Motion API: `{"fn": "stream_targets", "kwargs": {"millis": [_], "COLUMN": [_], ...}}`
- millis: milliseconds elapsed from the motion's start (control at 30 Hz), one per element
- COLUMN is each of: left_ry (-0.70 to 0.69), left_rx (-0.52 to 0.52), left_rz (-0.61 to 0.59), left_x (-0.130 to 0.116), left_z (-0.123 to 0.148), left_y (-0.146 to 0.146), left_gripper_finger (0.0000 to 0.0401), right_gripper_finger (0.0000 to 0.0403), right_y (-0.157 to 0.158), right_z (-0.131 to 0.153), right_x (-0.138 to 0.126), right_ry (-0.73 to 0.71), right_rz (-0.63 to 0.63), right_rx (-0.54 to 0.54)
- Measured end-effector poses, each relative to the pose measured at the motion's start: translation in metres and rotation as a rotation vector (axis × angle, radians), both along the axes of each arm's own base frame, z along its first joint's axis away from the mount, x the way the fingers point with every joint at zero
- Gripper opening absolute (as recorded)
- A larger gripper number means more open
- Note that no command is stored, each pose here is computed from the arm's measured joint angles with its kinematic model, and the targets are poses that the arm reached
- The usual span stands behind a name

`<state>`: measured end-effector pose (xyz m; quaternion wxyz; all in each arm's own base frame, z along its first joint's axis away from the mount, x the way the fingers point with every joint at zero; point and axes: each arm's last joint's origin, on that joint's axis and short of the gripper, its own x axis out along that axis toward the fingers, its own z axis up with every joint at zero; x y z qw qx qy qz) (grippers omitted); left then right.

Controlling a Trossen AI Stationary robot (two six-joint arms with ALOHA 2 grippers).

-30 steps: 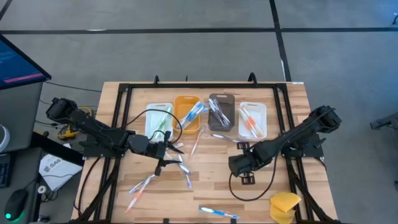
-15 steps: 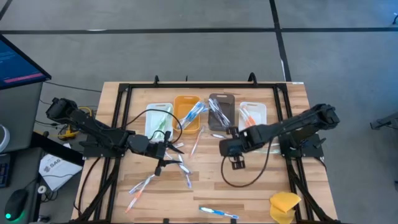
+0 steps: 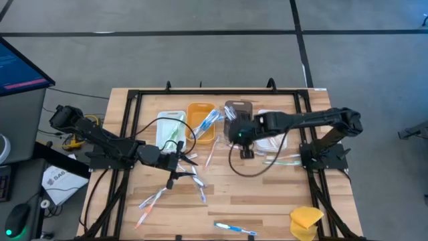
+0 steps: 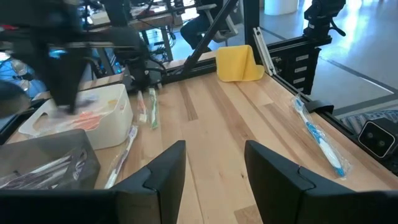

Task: Pick & Place Toothbrushes
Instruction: Put the purple toothbrush into the black transparent bin

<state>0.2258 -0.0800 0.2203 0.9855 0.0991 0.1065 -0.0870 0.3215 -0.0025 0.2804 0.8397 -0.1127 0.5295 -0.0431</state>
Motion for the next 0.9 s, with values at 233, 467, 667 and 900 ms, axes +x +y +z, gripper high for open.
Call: {"fn": "stream_targets", "kwargs": {"millis": [233, 467, 667, 900], "left_ry": [0.000, 0.000, 0.001, 0.004], "left_rx": [0.000, 0.000, 0.000, -0.006], "left_rz": [0.000, 0.000, 0.000, 0.002], "left_x": [0.000, 0.000, 0.000, 0.000], "left_z": [0.000, 0.000, 0.000, 0.000], "left_y": [0.000, 0.000, 0.000, 0.000], "left_gripper_finger": [0.0158, 0.0158, 0.0158, 0.0158], "right_gripper_finger": [0.0007, 0.0008, 0.0008, 0.0008], "right_y": [-0.037, -0.069, -0.089, -0.112], "right_z": [0.016, 0.019, 0.015, -0.007], "right_x": [0.010, 0.009, 0.015, 0.023], "right_ry": [-0.176, -0.265, -0.324, -0.290], "right_rz": [-0.204, -0.411, -0.486, -0.562], "right_rx": [0.032, 0.091, 0.103, 0.139]}}
